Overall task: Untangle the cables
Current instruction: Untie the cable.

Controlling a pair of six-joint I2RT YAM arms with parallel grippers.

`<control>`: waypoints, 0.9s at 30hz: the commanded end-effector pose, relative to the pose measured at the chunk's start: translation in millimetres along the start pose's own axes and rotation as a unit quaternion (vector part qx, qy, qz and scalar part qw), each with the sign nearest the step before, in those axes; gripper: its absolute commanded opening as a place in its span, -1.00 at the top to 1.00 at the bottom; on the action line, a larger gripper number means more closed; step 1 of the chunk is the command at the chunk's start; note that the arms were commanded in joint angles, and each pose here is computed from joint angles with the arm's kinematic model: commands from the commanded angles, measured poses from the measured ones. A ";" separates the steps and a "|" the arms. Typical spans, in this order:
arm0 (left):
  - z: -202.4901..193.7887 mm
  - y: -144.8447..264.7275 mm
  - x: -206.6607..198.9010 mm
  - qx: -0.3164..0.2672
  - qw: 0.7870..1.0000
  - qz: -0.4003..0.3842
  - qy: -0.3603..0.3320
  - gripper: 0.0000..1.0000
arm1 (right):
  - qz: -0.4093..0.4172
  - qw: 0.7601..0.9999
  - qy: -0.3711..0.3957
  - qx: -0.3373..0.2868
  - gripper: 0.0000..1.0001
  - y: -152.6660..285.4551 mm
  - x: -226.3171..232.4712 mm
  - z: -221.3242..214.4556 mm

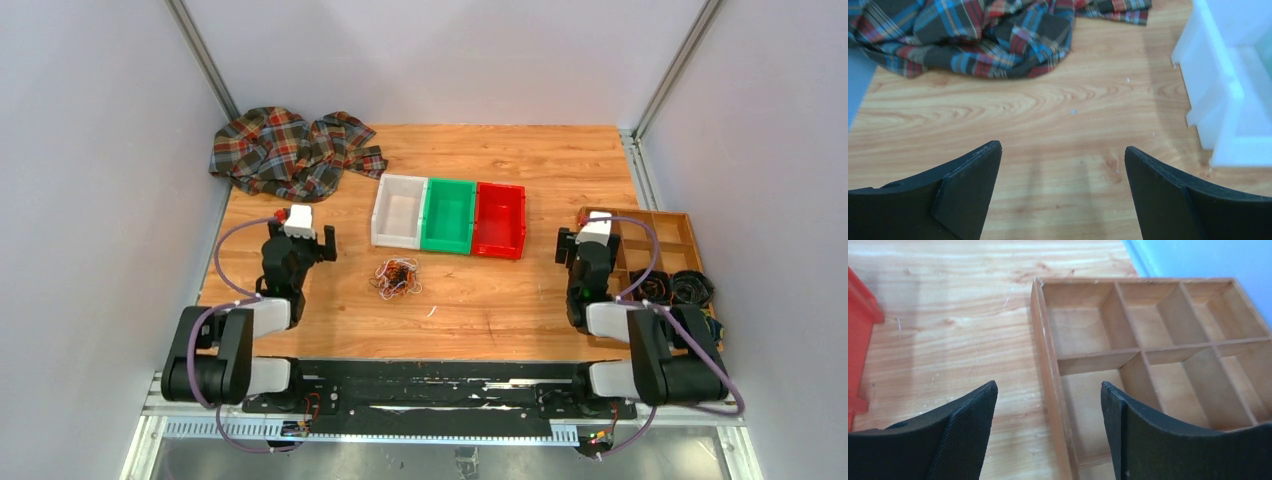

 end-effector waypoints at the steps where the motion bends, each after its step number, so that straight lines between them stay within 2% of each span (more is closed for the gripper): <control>1: 45.8 -8.8 -1.0 0.018 1.000 0.014 -0.013 -0.96 | -0.016 1.000 -0.008 0.002 -0.51 11.9 -14.6 25.3; 5: 60.3 4.4 -21.9 0.106 0.992 -0.050 -0.047 -0.96 | -0.015 0.997 -0.070 0.032 -0.51 25.5 -25.8 51.0; 9: 75.4 26.1 -48.6 0.176 0.974 -0.134 -0.056 -0.96 | 0.058 0.992 -0.114 0.005 -0.51 35.2 -15.2 85.2; 12: 74.0 45.6 -69.4 0.227 0.949 -0.212 -0.054 -0.96 | 0.056 0.970 -0.236 0.022 -0.51 43.4 -15.2 91.4; 14: 67.1 55.7 -81.0 0.254 0.935 -0.247 -0.024 -0.96 | 0.110 0.956 -0.270 0.012 -0.51 48.3 -1.7 98.7; 16: 60.5 59.0 -89.2 0.269 0.926 -0.263 0.014 -0.96 | 0.180 0.953 -0.242 -0.001 -0.51 52.6 16.1 109.4; 20: 49.9 57.4 -100.7 0.288 0.914 -0.274 0.081 -0.99 | 0.238 0.954 -0.179 0.047 -0.50 64.1 47.0 110.0; 27: 14.0 57.9 -122.9 0.333 0.891 -0.299 0.068 -0.80 | 0.323 0.942 -0.089 0.011 -0.26 101.6 116.4 127.7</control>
Point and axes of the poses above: each gripper's point midway between its finger pads, its own y axis back along the fingers, its own x axis along the line the jaws close on, z = x × y, the point moved 3 cm from there along y, back along the fingers, and after that the axes turned 15 degrees about y, right-handed, at the moved point
